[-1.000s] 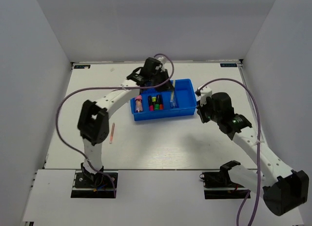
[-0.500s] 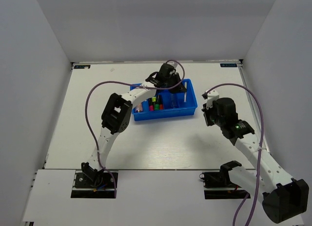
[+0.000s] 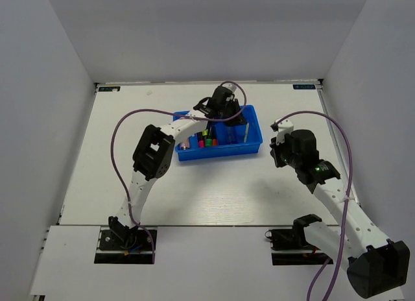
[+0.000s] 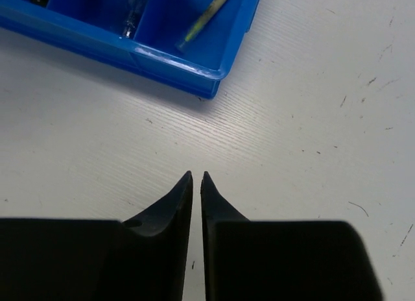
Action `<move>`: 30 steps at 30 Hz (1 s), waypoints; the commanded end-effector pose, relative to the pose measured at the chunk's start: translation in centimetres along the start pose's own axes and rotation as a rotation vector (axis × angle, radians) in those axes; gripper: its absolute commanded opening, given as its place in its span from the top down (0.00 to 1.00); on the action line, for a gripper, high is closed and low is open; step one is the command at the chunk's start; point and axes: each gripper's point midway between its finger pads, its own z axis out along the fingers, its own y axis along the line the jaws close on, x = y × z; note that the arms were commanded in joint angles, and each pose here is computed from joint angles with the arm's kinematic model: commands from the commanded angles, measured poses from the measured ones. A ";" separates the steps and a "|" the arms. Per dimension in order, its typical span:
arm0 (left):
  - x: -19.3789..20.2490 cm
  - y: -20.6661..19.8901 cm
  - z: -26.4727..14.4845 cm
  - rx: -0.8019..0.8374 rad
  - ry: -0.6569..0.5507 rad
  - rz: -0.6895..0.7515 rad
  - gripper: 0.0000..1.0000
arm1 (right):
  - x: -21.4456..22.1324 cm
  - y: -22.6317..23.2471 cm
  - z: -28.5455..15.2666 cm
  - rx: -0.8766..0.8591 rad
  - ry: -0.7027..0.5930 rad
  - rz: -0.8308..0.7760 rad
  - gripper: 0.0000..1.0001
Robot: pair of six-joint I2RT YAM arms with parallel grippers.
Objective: Sort the stationery into containers
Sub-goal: Place the pen in the storage box, then pick up the pen from the center of the board.
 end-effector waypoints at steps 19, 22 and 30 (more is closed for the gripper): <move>11.3 19.1 -36.4 -0.799 0.017 0.191 0.47 | 0.6 4.2 0.8 -0.273 0.146 0.040 1.00; 12.3 21.2 -36.1 -0.835 0.080 0.169 0.62 | 1.0 4.4 0.8 -0.281 0.164 0.049 1.00; 12.0 24.6 -34.4 -0.850 0.133 0.080 0.56 | 1.6 4.1 0.8 -0.266 0.175 0.053 1.00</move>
